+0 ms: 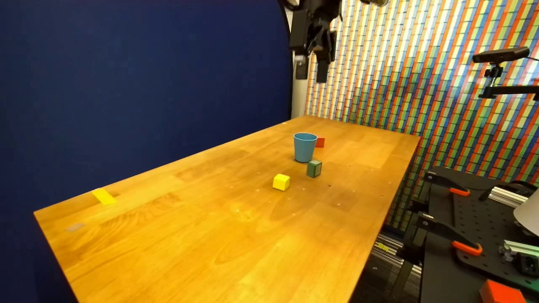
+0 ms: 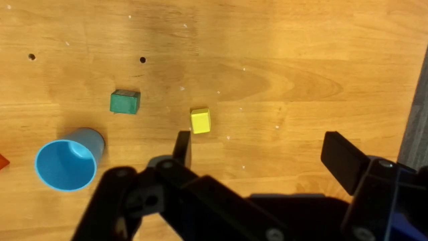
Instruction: Put the yellow block inside the blue cup
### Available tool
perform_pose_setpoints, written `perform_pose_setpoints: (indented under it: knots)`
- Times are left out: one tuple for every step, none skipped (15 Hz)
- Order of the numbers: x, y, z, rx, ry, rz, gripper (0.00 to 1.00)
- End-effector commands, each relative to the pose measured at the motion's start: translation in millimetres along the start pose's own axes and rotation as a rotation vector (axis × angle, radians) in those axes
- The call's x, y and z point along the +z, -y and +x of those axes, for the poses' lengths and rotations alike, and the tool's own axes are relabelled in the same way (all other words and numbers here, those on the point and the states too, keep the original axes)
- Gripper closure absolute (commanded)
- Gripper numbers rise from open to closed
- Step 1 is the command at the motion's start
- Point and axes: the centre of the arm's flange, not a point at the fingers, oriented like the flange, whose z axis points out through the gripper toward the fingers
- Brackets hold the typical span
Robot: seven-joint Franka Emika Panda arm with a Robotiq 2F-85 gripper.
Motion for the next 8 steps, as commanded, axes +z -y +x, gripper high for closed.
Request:
perform_pose_setpoints:
  knots:
    - [62.9,22.5,69.7,0.015,0.073,-0.047,0.0]
    - [85.5,24.1,80.5,0.029,0.092,-0.07,0.0]
    - [105.1,24.5,87.6,0.033,0.113,-0.081,0.0]
    - [123.5,24.5,94.8,0.043,0.134,-0.092,0.0]
    - [141.2,23.6,98.4,0.061,0.147,-0.096,0.0]
    - [155.5,21.5,103.3,0.078,0.157,-0.103,0.0]
    - [166.2,16.8,105.6,0.088,0.171,-0.093,0.0]
    - [177.9,12.5,110.7,0.1,0.184,-0.095,0.0]
